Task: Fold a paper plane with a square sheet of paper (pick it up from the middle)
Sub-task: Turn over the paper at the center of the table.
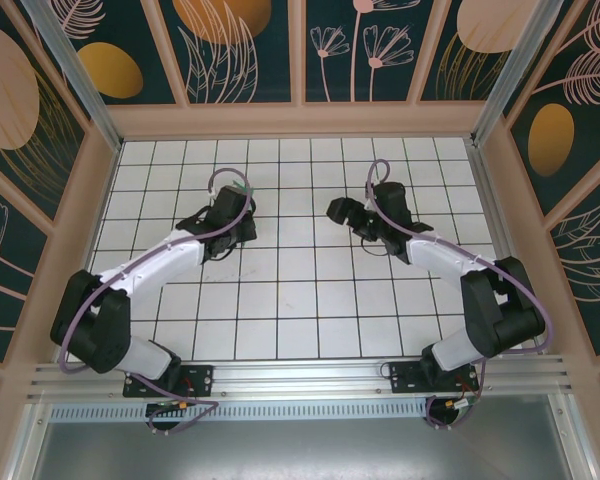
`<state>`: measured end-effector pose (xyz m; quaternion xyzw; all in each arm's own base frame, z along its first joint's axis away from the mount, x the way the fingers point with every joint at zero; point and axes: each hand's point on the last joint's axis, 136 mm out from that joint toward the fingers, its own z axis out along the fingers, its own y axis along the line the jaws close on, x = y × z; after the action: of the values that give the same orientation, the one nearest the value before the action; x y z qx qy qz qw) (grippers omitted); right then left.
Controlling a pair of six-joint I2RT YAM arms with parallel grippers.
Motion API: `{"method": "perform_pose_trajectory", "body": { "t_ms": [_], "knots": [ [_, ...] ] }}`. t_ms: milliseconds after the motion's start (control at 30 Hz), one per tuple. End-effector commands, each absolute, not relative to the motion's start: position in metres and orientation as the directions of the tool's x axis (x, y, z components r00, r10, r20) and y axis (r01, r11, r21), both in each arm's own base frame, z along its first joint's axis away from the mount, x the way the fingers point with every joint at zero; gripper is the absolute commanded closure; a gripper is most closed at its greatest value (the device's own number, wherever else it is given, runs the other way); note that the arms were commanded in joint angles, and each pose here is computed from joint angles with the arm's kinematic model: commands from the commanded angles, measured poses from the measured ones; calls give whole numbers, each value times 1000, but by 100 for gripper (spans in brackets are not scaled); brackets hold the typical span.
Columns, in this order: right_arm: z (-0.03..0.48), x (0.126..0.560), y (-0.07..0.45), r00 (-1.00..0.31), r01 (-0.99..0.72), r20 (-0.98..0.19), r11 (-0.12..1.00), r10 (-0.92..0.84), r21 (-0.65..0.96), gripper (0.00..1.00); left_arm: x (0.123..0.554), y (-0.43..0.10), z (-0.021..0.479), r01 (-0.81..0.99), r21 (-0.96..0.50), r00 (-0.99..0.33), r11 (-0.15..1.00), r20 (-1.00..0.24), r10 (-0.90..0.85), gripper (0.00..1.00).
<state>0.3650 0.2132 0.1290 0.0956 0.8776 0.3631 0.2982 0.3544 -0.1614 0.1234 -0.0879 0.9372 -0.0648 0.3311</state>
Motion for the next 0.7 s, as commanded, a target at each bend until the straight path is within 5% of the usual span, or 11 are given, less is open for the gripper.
{"method": "perform_pose_trajectory", "body": {
  "t_ms": [0, 167, 300, 667],
  "knots": [
    [122, 367, 193, -765, -13, -508, 779, 396, 626, 18, 339, -114, 111, -188, 230, -815, 955, -580, -20, 93],
    [115, 365, 185, -754, 24, -509, 792, 415, 610, 18, 351, -133, 92, -166, 362, -842, 917, -536, 59, 92],
    [111, 361, 177, -744, 47, -506, 790, 435, 611, 19, 361, -168, 69, -109, 332, -864, 937, -497, 75, 89],
    [99, 350, 182, -775, 56, -458, 768, 437, 638, 21, 389, -249, 63, 6, -63, -867, 998, -498, -26, 41]
  ]
}}
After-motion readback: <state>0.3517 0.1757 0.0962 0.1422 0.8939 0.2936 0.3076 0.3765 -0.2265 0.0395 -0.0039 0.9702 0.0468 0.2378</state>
